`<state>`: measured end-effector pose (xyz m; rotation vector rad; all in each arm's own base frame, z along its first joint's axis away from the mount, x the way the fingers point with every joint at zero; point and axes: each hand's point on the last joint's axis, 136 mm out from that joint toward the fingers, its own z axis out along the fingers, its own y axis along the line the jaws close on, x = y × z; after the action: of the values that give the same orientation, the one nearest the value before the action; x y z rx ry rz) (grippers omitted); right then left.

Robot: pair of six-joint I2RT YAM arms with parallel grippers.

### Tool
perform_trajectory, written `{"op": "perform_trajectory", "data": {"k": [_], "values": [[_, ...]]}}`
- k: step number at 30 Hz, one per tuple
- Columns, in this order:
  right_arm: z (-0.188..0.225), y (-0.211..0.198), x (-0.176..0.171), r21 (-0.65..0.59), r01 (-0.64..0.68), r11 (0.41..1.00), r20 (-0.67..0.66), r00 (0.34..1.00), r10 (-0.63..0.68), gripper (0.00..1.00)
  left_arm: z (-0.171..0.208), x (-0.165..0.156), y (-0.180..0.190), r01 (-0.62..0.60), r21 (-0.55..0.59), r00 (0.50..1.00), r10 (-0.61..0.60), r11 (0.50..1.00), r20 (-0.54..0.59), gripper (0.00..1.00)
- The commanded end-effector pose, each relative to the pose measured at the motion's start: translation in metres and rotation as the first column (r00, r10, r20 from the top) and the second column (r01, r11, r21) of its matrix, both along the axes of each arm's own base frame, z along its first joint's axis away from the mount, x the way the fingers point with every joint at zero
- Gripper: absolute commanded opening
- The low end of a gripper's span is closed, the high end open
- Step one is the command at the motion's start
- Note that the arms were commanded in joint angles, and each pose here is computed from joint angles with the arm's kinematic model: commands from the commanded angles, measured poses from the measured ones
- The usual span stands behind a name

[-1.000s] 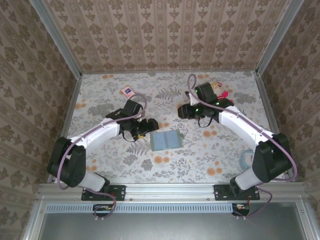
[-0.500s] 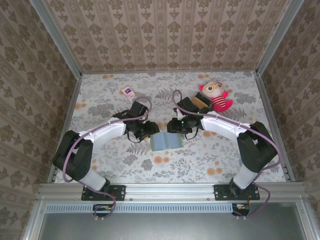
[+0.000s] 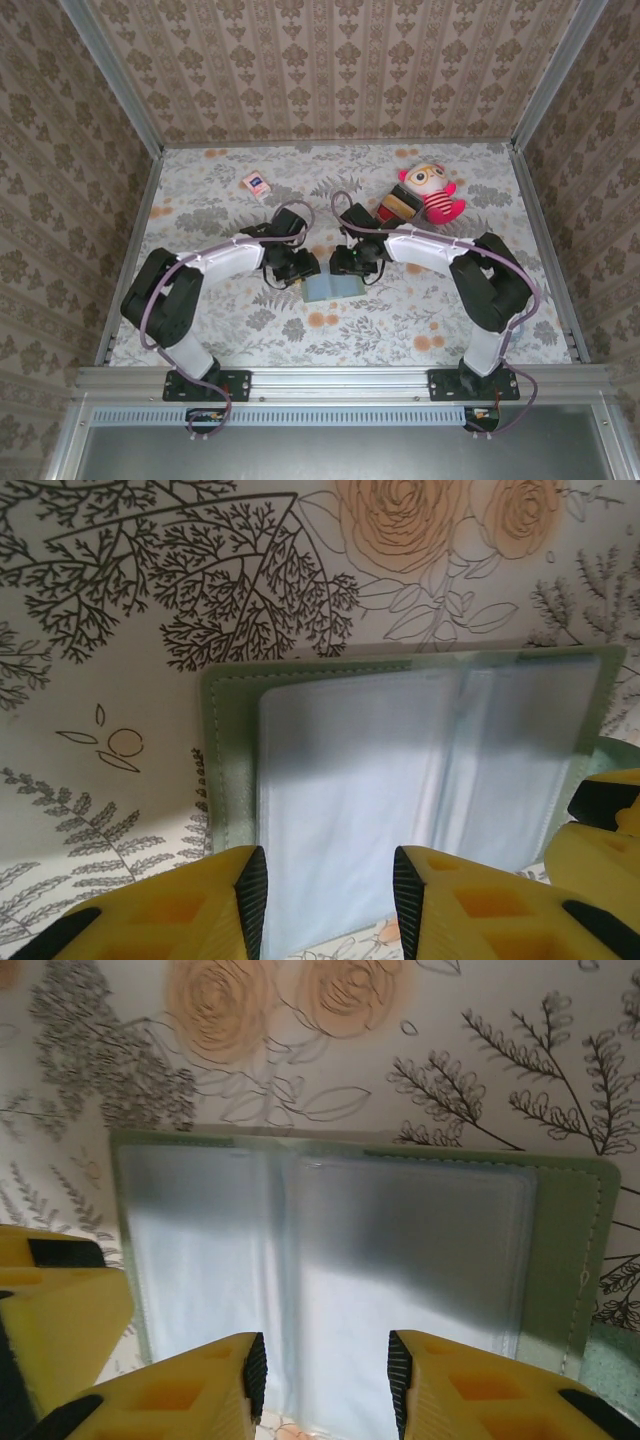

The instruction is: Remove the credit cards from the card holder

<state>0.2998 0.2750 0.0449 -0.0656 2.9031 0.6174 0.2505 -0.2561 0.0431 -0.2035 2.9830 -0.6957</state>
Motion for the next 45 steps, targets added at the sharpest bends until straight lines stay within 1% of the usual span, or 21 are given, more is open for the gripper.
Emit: {"op": "perform_trajectory", "data": {"k": [1,3,5,7,11,17,25,29,33,37,42,44,45], "values": [[-0.008,-0.008,0.0,-0.053,0.028,0.998,-0.024,0.999,-0.029,0.4,0.001,0.002,-0.001,0.028,0.033,1.0,-0.028,0.999,0.007,0.41],[-0.012,-0.008,-0.001,-0.06,0.025,0.998,-0.031,0.999,-0.027,0.4,-0.003,0.0,-0.002,0.035,0.037,0.999,-0.035,0.999,-0.003,0.41],[-0.016,-0.008,-0.002,-0.065,0.023,0.998,-0.041,0.999,-0.026,0.4,-0.005,-0.001,-0.003,0.04,0.038,0.999,-0.04,0.998,-0.013,0.38],[-0.021,-0.009,-0.003,-0.065,0.026,0.998,-0.053,0.998,-0.029,0.4,-0.006,-0.001,-0.005,0.043,0.037,0.999,-0.043,0.998,-0.02,0.37],[-0.029,-0.011,-0.006,-0.077,0.029,0.997,-0.071,0.997,-0.035,0.4,-0.011,-0.002,-0.002,0.043,0.063,0.999,-0.04,0.997,-0.037,0.37],[-0.037,-0.013,-0.009,-0.093,0.026,0.995,-0.09,0.995,-0.034,0.4,-0.012,-0.001,0.003,0.052,0.099,0.999,-0.05,0.994,-0.022,0.39],[-0.042,-0.013,-0.011,-0.097,0.022,0.995,-0.104,0.994,-0.032,0.4,-0.02,-0.003,0.002,0.058,0.104,0.998,-0.054,0.993,-0.04,0.38],[-0.044,-0.012,-0.012,-0.095,0.019,0.995,-0.112,0.993,-0.03,0.4,-0.02,-0.002,-0.007,0.069,0.065,0.997,-0.066,0.996,-0.043,0.34],[-0.048,-0.012,-0.014,-0.093,0.018,0.995,-0.124,0.992,-0.029,0.4,-0.018,-0.002,-0.012,0.085,0.037,0.996,-0.083,0.996,-0.043,0.24],[-0.055,-0.012,-0.018,-0.089,0.021,0.996,-0.149,0.988,-0.034,0.39,-0.013,-0.001,-0.02,0.1,-0.01,0.994,-0.1,0.995,-0.031,0.17],[-0.062,-0.014,-0.023,-0.098,0.021,0.995,-0.171,0.984,-0.038,0.37,-0.008,0.0,-0.032,0.11,-0.081,0.994,-0.111,0.991,-0.02,0.04],[-0.063,-0.015,-0.024,-0.1,0.021,0.995,-0.173,0.984,-0.038,0.37,-0.005,0.001,-0.036,0.112,-0.109,0.993,-0.114,0.988,-0.011,0.0],[-0.064,-0.015,-0.024,-0.1,0.021,0.995,-0.174,0.984,-0.038,0.37,-0.003,0.003,-0.038,0.114,-0.123,0.993,-0.116,0.986,-0.006,0.0]]}}
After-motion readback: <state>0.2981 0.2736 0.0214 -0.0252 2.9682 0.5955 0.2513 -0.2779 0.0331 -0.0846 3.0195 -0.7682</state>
